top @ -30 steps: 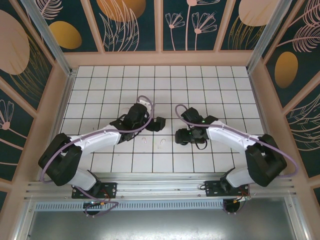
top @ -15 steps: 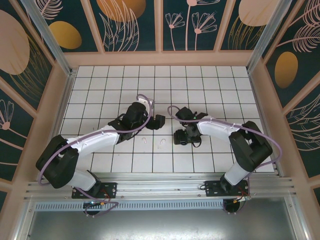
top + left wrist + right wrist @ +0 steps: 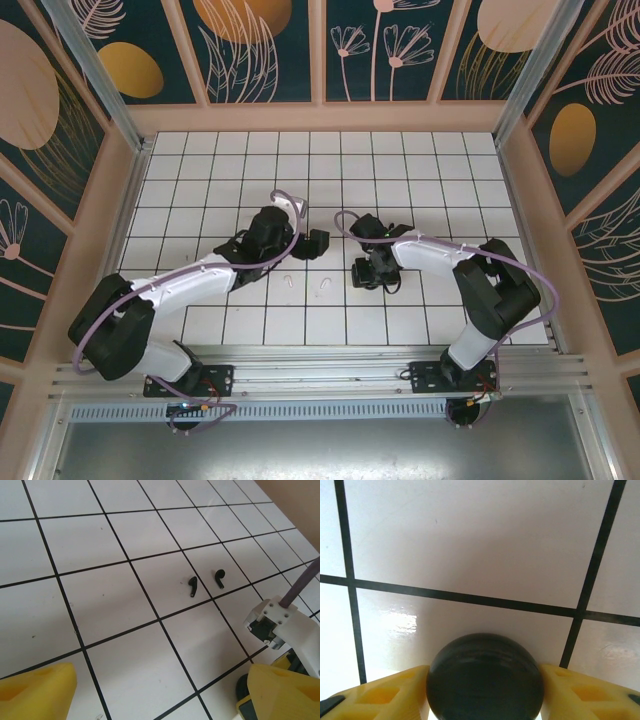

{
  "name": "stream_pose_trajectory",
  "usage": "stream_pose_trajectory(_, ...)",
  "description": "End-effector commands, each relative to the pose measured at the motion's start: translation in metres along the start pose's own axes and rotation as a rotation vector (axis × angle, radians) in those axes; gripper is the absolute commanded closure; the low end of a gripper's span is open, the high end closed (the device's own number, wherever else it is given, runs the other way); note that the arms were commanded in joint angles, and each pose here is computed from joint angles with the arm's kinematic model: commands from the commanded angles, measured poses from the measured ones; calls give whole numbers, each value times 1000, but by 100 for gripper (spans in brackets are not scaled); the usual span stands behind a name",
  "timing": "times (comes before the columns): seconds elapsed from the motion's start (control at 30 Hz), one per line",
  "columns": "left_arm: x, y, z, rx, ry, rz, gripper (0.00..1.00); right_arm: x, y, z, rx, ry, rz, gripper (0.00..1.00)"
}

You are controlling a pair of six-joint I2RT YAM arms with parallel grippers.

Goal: Insert wireless bluetooth earbuds into charging case

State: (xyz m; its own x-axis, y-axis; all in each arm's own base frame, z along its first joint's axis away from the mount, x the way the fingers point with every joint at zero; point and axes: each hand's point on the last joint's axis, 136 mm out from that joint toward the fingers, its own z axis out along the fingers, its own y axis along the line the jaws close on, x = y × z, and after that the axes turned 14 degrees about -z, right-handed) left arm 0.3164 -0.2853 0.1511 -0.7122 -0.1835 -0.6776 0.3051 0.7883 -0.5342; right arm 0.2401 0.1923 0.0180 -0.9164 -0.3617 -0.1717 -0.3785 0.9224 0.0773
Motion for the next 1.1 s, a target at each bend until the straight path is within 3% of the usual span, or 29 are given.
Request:
stream_pose_trajectory(0.0,-13,-16,-16,99,-85,45,11,-25,7,-22,-51,-110,73,45)
stream_pose_trajectory(0.2,-21,-38,-36,241,-166,82,11,-63,17,-82,-145,-312,157,45)
stream_pose_trajectory(0.4,-33,-81,-66,510,-273,112,12,-99,20,-171,-250,-577,245,45)
stream_pose_trajectory(0.53,-30,-112,-68,679,-247,108,23,-109,19,-221,-359,-728,320,47)
stream_pose_trajectory(0.6,-25,-126,-64,719,-240,125,24,-111,19,-240,-416,-788,350,48)
stream_pose_trajectory(0.83,-34,-158,-49,795,-269,127,24,-109,31,-264,-532,-806,357,48)
stream_pose_trajectory(0.97,-39,-169,-34,805,-236,132,35,-107,35,-265,-562,-795,361,48)
stream_pose_trajectory(1.07,-45,-167,-28,788,-260,103,36,-107,37,-269,-580,-799,361,48)
